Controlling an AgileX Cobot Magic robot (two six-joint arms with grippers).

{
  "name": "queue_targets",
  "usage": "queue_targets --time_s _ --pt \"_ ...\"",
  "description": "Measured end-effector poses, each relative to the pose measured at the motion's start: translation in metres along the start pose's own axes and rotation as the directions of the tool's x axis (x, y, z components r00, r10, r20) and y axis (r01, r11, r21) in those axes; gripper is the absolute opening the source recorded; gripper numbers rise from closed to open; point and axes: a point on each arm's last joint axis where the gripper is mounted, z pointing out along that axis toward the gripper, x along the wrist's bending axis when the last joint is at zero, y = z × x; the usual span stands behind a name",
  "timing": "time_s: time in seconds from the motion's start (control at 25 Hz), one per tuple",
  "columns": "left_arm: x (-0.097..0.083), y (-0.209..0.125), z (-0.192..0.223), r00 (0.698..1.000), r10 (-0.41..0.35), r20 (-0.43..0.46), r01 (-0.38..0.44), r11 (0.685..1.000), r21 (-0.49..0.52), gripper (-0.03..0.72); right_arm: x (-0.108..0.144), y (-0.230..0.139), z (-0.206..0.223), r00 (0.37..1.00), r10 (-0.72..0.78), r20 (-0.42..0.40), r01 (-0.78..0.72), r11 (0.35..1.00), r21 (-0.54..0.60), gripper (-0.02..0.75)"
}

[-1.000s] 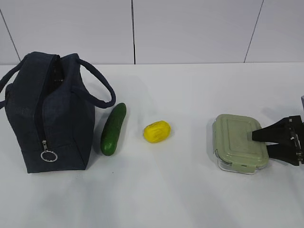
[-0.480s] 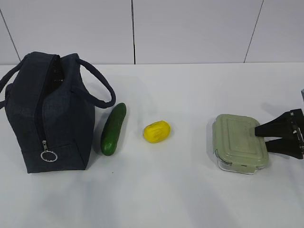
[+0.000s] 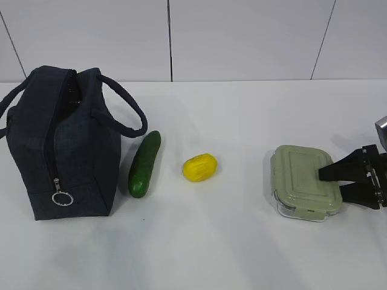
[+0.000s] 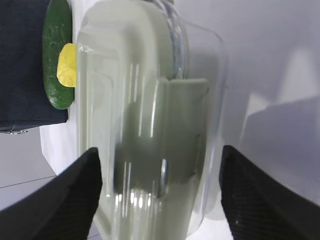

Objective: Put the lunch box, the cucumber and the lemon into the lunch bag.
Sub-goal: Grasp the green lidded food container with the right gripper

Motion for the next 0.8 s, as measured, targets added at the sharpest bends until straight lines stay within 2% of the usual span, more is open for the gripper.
queue_targets --time_s 0.64,0.8 --pt "0.0 0.0 0.0 1.0 0.0 0.0 0.0 1.0 0.0 0.241 0.0033 0.0016 0.0075 1.0 -0.009 -0.005 0.009 1.0 0.019 0.553" --pt "0.0 0.0 0.0 1.0 0.0 0.0 0.0 1.0 0.0 0.241 0.0037 0.0015 0.0081 1.0 -0.01 -0.005 0.01 1.0 0.021 0.507"
